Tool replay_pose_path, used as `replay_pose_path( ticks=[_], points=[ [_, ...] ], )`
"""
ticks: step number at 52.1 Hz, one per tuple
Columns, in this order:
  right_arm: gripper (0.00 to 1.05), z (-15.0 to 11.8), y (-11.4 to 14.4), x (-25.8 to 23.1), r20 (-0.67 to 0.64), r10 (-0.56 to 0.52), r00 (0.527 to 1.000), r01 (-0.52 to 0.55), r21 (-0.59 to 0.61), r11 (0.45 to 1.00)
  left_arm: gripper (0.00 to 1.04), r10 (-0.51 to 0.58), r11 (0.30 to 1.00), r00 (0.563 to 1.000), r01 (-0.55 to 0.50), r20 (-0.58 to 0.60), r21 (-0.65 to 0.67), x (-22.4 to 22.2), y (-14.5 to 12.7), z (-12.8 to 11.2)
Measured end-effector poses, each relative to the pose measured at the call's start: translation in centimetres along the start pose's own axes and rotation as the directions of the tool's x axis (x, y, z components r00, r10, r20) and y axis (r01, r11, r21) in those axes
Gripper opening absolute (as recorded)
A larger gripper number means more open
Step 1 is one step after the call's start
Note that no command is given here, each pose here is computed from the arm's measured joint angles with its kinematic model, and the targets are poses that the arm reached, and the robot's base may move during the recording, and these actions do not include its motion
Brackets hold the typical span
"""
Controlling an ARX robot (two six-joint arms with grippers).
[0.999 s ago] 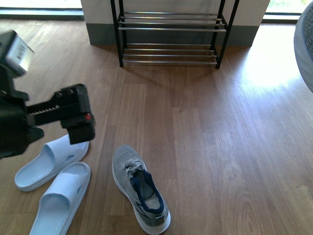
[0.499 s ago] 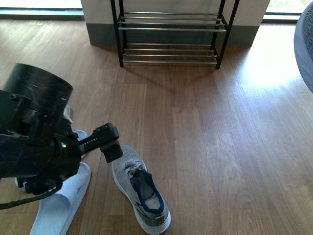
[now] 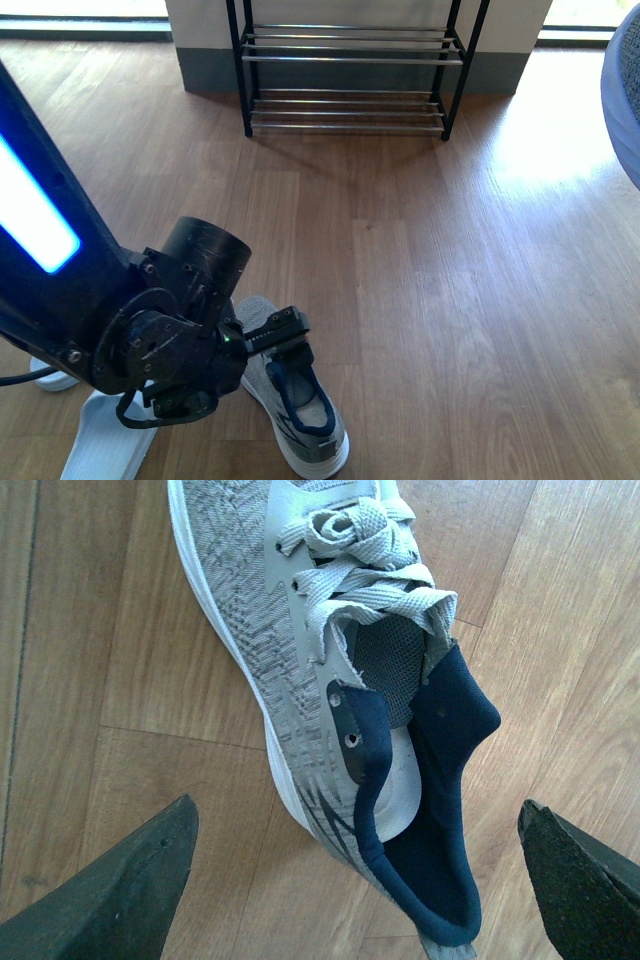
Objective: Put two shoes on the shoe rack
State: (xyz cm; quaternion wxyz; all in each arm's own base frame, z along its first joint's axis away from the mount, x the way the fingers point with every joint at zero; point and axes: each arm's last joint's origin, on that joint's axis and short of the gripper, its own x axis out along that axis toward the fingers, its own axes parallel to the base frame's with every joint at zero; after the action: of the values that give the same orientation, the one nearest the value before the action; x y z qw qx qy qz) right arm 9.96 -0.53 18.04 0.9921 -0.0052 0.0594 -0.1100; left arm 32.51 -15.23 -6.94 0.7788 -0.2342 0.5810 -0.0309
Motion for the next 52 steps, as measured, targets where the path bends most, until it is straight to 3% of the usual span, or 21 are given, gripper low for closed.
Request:
replay_pose_path(
  ticks=[35,52],
  points=[
    [0.01,0.0,0.0,0.0,0.000,0.000,1.000,0.000,0.000,1.000,0.95,0.028,0.997,0.997,-0.033,-0.074,-0.068,6.5,0.6,-0.4],
    [0.01,0.0,0.0,0.0,0.000,0.000,1.000,0.000,0.000,1.000,0.95,0.063,0.996,0.994,-0.069,-0.093,-0.058,7.7,1.3,-0.8]
  ],
)
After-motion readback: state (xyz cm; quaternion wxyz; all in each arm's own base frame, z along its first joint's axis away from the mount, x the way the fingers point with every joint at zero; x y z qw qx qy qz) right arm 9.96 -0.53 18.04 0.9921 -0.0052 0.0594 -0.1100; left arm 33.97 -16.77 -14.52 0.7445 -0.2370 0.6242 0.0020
